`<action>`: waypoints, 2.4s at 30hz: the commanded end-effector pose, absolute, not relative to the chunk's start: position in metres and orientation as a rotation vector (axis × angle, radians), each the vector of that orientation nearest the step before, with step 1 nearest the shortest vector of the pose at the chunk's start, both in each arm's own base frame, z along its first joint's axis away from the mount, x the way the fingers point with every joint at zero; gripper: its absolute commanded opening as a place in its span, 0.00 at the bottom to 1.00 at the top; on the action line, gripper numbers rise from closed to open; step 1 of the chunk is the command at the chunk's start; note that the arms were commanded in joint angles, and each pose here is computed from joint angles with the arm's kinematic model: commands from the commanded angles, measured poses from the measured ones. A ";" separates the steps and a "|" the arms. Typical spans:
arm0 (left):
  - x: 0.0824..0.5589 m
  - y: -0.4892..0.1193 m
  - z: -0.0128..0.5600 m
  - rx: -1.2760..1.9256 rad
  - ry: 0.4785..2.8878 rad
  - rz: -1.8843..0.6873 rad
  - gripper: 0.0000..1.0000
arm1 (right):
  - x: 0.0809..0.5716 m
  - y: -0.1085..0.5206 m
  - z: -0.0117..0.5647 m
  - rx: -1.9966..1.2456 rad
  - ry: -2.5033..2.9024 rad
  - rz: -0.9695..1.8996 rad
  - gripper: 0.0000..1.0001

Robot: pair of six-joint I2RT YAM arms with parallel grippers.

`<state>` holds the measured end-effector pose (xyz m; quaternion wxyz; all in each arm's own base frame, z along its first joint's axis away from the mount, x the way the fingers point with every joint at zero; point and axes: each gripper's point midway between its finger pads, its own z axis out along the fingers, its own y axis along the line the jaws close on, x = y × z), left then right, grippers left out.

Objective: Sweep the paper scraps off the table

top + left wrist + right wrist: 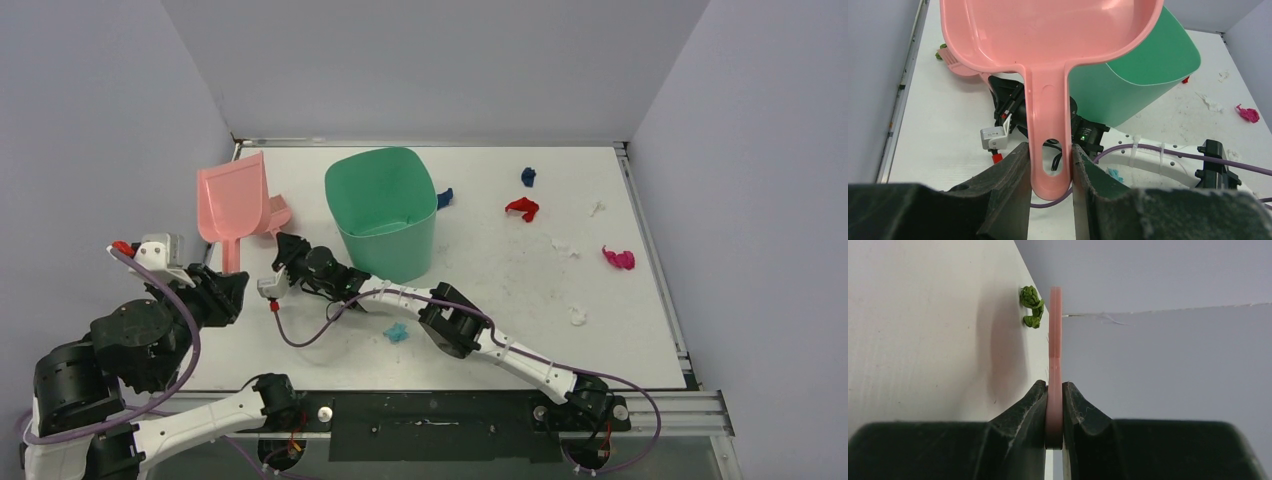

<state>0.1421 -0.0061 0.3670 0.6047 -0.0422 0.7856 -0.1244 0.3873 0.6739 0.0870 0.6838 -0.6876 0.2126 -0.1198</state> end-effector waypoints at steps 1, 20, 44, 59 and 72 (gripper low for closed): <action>0.143 -0.012 0.374 -0.109 1.787 -0.344 0.00 | 0.384 0.682 0.136 -1.423 0.376 -0.219 0.05; 0.141 -0.010 0.371 -0.107 1.789 -0.352 0.00 | 0.380 0.684 0.109 -1.549 0.408 -0.166 0.05; 0.128 0.031 0.368 -0.143 1.795 -0.265 0.00 | 0.272 0.615 0.105 -2.126 0.693 0.023 0.05; 0.135 0.006 0.371 -0.048 1.846 -0.243 0.00 | 0.148 0.424 0.112 -2.737 0.708 0.083 0.05; 0.143 -0.029 0.370 0.010 1.887 -0.290 0.00 | 0.117 0.272 0.128 -2.876 0.790 -0.048 0.05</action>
